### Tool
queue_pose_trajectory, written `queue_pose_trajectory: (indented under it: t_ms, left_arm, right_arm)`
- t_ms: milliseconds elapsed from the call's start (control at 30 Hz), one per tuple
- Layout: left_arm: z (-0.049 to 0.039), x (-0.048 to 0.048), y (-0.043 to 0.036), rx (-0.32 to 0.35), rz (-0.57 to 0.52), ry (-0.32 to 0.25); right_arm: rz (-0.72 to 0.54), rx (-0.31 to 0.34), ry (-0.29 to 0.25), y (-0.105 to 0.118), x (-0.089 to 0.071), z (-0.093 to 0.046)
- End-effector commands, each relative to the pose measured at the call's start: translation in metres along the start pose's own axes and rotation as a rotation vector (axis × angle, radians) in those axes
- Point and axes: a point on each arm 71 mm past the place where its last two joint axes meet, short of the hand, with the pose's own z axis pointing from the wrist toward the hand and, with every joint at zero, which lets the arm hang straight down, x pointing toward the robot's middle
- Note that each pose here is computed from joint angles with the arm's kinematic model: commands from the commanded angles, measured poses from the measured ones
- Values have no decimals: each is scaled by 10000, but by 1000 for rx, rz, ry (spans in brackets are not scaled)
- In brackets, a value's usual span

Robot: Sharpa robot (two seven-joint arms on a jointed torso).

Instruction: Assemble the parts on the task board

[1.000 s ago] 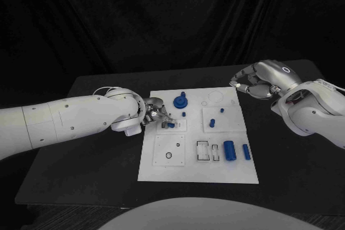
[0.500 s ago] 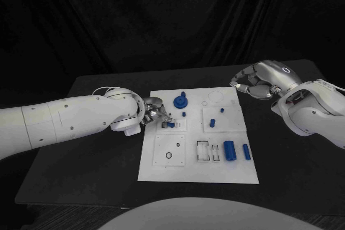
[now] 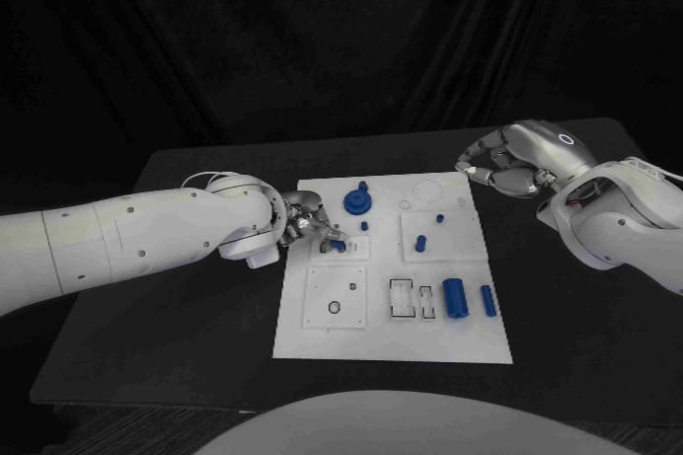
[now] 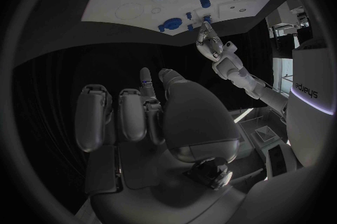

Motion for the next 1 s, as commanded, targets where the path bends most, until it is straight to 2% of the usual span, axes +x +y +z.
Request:
queue_pose_trajectory:
  t_ms: [33, 1000]
  left_arm:
    - [3, 10, -19, 18, -3, 0]
    - [0, 22, -19, 18, 2, 14]
  right_arm:
    - [-1, 22, 4, -16, 9, -3]
    - [-2, 29, 17, -23, 21, -1]
